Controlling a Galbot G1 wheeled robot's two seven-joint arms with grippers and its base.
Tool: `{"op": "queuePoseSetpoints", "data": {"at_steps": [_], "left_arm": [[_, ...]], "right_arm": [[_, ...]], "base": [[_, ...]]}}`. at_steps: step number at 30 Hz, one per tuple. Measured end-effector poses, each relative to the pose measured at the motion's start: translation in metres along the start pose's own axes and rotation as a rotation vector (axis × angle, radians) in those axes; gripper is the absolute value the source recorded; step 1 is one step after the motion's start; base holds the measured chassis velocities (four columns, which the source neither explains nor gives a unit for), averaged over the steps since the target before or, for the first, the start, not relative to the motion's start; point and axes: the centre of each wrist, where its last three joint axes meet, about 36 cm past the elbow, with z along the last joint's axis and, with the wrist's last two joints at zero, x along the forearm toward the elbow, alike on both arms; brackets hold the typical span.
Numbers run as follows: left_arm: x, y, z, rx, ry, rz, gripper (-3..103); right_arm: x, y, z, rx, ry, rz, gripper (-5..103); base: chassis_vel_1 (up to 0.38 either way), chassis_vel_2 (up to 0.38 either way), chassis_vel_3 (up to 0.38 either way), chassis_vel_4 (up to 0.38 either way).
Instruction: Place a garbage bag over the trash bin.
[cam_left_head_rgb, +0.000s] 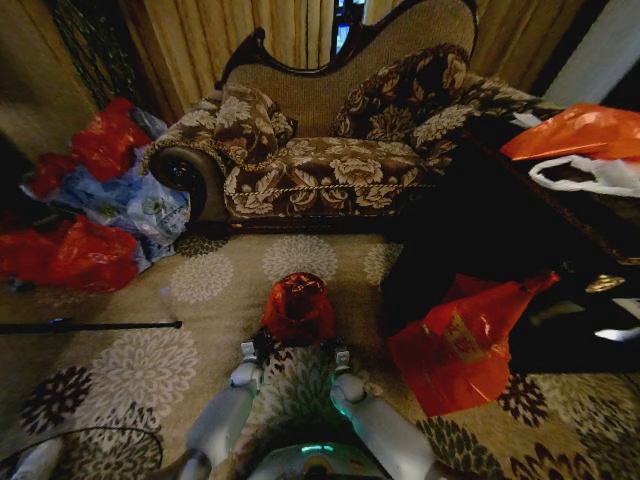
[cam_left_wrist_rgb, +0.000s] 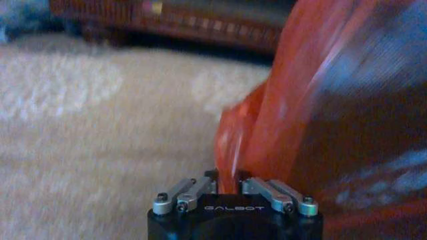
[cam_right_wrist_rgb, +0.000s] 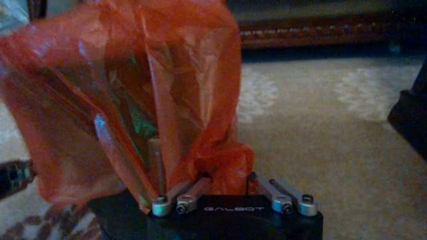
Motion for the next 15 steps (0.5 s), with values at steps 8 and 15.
{"op": "queuePoseSetpoints", "data": {"at_steps": [8,15], "left_arm": [[0.056,0.000,0.000,-0.023,-0.033,0.017,49],[0.068,0.006,-0.003,-0.051,-0.046,0.007,72]], "right_arm": [[0.023,-0.011,0.010,0.000,-0.001,-0.044,51],[0.031,-0.031,0.029,-0.017,-0.003,-0.173,78]], "base": [[0.000,0.000,0.000,0.000],[0.000,0.000,0.000,0.000]]}}
